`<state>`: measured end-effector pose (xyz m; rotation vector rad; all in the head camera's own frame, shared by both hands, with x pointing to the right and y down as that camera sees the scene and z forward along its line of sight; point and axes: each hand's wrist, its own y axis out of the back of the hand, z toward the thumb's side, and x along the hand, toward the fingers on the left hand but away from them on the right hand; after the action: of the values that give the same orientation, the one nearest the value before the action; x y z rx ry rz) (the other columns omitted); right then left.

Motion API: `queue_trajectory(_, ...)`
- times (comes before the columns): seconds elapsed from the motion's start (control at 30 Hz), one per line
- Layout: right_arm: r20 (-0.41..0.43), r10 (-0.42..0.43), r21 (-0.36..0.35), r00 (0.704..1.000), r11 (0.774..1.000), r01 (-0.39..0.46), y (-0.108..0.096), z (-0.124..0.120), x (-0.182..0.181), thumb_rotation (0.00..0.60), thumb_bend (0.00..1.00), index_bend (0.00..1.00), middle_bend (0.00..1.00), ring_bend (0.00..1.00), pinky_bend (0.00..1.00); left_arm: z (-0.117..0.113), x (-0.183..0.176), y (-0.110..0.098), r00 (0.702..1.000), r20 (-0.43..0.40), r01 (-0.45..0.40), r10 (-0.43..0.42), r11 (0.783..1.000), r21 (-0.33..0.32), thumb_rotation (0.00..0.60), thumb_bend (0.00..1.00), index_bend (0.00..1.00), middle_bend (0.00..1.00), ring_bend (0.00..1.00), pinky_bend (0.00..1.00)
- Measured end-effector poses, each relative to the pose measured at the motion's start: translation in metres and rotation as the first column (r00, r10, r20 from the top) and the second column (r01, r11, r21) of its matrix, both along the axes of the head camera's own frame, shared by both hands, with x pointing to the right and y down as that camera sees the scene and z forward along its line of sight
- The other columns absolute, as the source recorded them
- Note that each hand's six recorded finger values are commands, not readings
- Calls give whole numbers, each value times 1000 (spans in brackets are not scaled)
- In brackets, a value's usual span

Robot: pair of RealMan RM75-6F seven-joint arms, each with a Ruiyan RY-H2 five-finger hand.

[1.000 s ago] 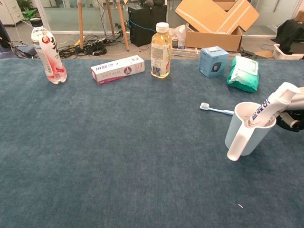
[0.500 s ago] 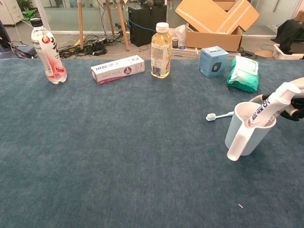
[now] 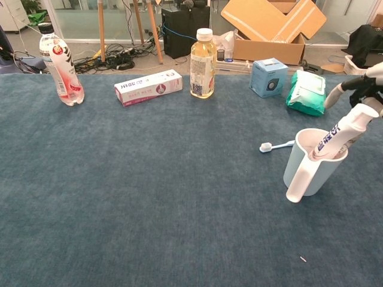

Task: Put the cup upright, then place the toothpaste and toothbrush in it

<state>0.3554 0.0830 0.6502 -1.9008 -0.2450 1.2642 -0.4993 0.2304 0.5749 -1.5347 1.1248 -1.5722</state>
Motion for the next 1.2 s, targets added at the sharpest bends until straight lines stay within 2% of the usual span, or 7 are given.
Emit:
queue_trajectory(0.13, -21, 25, 47, 999, 999, -24, -5, -13, 4, 600, 583, 303, 443, 503, 765, 0, -2, 4, 1000, -8, 5, -5, 1000, 0, 600, 356, 568, 463, 541, 520)
queue_trajectory(0.23, -64, 32, 61, 997, 998, -28, -7, -13, 8, 600, 495, 311, 313, 266, 544, 0, -3, 7, 1000, -10, 7, -7, 1000, -1, 600, 356, 568, 463, 542, 520)
queue_trajectory(0.4, -155, 45, 74, 987, 997, -34, -13, -7, 13, 600, 334, 334, 236, 193, 381, -1, -2, 7, 1000, -14, 2, -2, 1000, 2, 600, 356, 568, 463, 541, 520)
queue_trajectory(0.53, -229, 35, 96, 973, 995, -13, -19, -1, 11, 600, 275, 335, 333, 389, 616, 0, -3, 7, 1000, -16, 7, -7, 1000, -2, 600, 356, 568, 463, 542, 520)
queue_trajectory(0.67, -282, 18, 118, 959, 993, 16, -24, 6, 4, 600, 221, 335, 655, 742, 938, 1, -4, 7, 1000, -19, 8, -8, 1000, -4, 600, 355, 569, 463, 541, 520)
queue_trajectory(0.8, -323, 18, 121, 946, 992, 23, -28, 14, -3, 600, 189, 335, 937, 982, 1000, 1, -5, 7, 1000, -20, 11, -12, 1000, -5, 600, 356, 568, 463, 541, 520)
queue_trajectory(1.2, -381, 58, 97, 923, 995, -22, -28, 52, -33, 600, 182, 383, 1000, 1000, 1000, -1, -5, 7, 1000, -26, 13, -13, 1000, -2, 600, 356, 569, 463, 542, 520)
